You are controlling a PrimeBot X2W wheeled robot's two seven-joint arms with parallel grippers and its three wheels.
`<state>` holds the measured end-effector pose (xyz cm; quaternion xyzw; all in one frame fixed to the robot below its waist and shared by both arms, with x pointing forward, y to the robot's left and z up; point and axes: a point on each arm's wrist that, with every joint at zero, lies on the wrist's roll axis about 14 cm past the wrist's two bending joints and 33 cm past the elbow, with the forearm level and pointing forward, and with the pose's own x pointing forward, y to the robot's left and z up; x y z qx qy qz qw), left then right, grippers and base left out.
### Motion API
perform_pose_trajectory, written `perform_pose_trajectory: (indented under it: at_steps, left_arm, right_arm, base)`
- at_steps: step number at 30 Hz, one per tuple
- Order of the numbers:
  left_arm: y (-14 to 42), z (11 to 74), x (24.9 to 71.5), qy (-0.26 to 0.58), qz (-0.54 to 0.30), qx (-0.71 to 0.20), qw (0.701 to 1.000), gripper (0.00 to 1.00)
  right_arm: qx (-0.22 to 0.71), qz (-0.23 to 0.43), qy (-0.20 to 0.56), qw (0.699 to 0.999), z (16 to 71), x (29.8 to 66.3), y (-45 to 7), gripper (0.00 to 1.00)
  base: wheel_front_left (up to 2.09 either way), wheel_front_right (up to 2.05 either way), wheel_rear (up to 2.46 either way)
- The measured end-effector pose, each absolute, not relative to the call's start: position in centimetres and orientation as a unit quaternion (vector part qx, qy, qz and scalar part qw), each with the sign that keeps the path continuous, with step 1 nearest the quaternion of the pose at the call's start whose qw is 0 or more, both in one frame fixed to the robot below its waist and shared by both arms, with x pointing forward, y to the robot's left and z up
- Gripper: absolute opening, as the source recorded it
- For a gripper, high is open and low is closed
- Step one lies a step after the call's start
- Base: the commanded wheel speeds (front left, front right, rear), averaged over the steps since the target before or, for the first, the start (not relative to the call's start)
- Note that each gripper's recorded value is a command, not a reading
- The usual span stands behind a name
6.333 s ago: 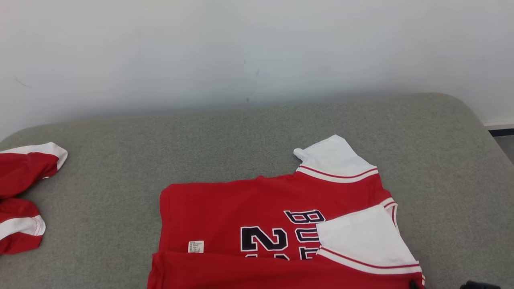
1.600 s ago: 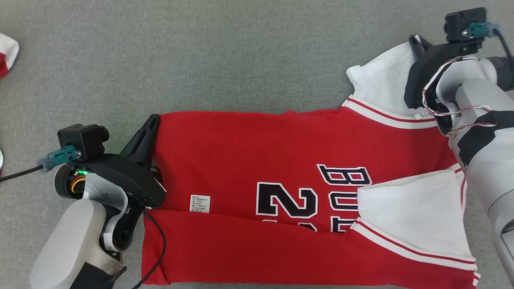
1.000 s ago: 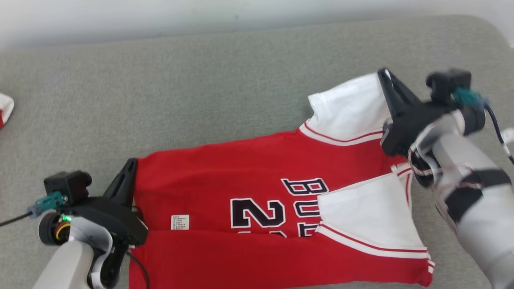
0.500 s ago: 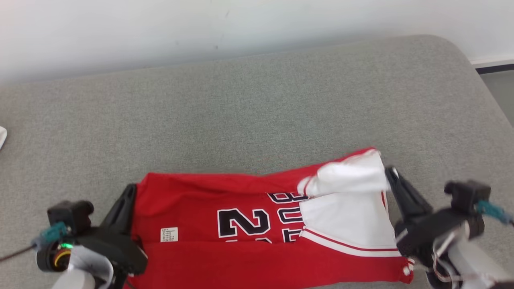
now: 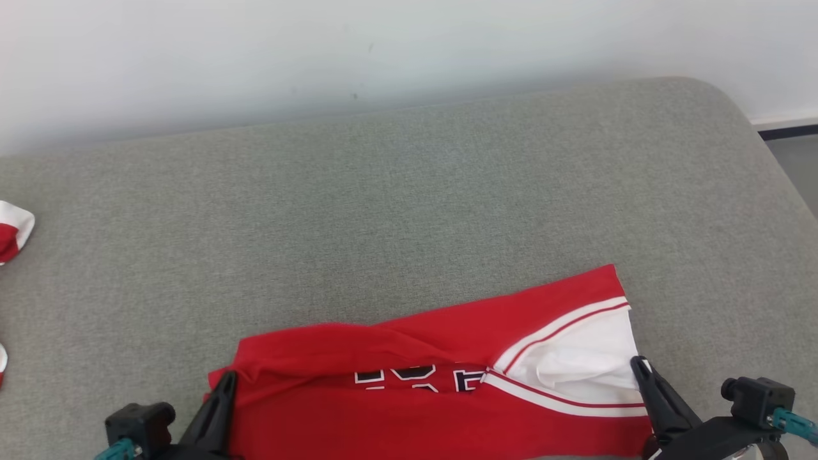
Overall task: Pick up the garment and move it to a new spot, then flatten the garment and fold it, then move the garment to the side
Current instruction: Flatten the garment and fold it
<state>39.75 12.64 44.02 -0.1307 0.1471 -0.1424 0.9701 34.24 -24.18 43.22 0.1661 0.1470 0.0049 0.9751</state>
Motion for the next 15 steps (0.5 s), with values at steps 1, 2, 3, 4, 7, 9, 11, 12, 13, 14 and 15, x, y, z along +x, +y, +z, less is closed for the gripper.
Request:
perform_pose_trajectory:
  at_steps: [1,2,3,4,7,9,11,12,13,14,15]
  left_arm:
    - [12.6,43.8,39.5,0.152,-0.141,-0.131,0.969,0.11]
    - [12.7,43.9,39.4,0.149,-0.140,-0.133,0.970,0.51]
    - [12.8,44.3,39.4,0.138,-0.135,-0.138,0.971,1.00]
    - [13.0,44.5,39.5,0.131,-0.129,-0.140,0.973,1.00]
    - [13.8,45.3,39.4,0.107,-0.110,-0.139,0.978,1.00]
    - [14.2,45.8,39.2,0.095,-0.101,-0.142,0.980,1.00]
    - [15.0,46.3,39.1,0.079,-0.083,-0.145,0.983,1.00]
    - [15.4,46.6,39.1,0.071,-0.077,-0.146,0.984,1.00]
    - [15.7,46.9,39.0,0.063,-0.069,-0.146,0.985,1.00]
    - [16.1,47.2,38.9,0.055,-0.062,-0.141,0.986,1.00]
    - [16.4,47.4,38.8,0.049,-0.056,-0.133,0.988,1.00]
  right_arm:
    - [0.165,0.003,0.148,0.975,43.2,34.2,-24.1,1.00]
    - [0.164,0.003,0.146,0.976,43.3,34.3,-24.2,1.00]
    - [0.163,0.000,0.141,0.976,43.6,34.3,-24.3,1.00]
    - [0.161,-0.001,0.136,0.977,44.0,34.5,-24.4,1.00]
    - [0.159,-0.002,0.123,0.980,44.9,34.6,-24.6,1.00]
    - [0.158,-0.003,0.118,0.980,45.4,34.5,-24.7,1.00]
    - [0.157,-0.003,0.112,0.981,45.9,34.6,-24.9,1.00]
    - [0.154,-0.004,0.110,0.982,46.2,34.6,-25.0,1.00]
    - [0.152,-0.004,0.108,0.982,46.4,34.6,-25.1,1.00]
    - [0.149,-0.006,0.109,0.983,46.5,34.7,-25.3,1.00]
    - [0.144,-0.007,0.114,0.983,46.4,34.7,-25.5,1.00]
  base:
    - [0.00,0.00,0.00]
    - [0.00,0.00,0.00]
    - [0.00,0.00,0.00]
    - [0.00,0.00,0.00]
    - [0.00,0.00,0.00]
    - [0.00,0.00,0.00]
    - [0.00,0.00,0.00]
    - [0.00,0.00,0.00]
    - [0.00,0.00,0.00]
    - [0.00,0.00,0.00]
    - [0.00,0.00,0.00]
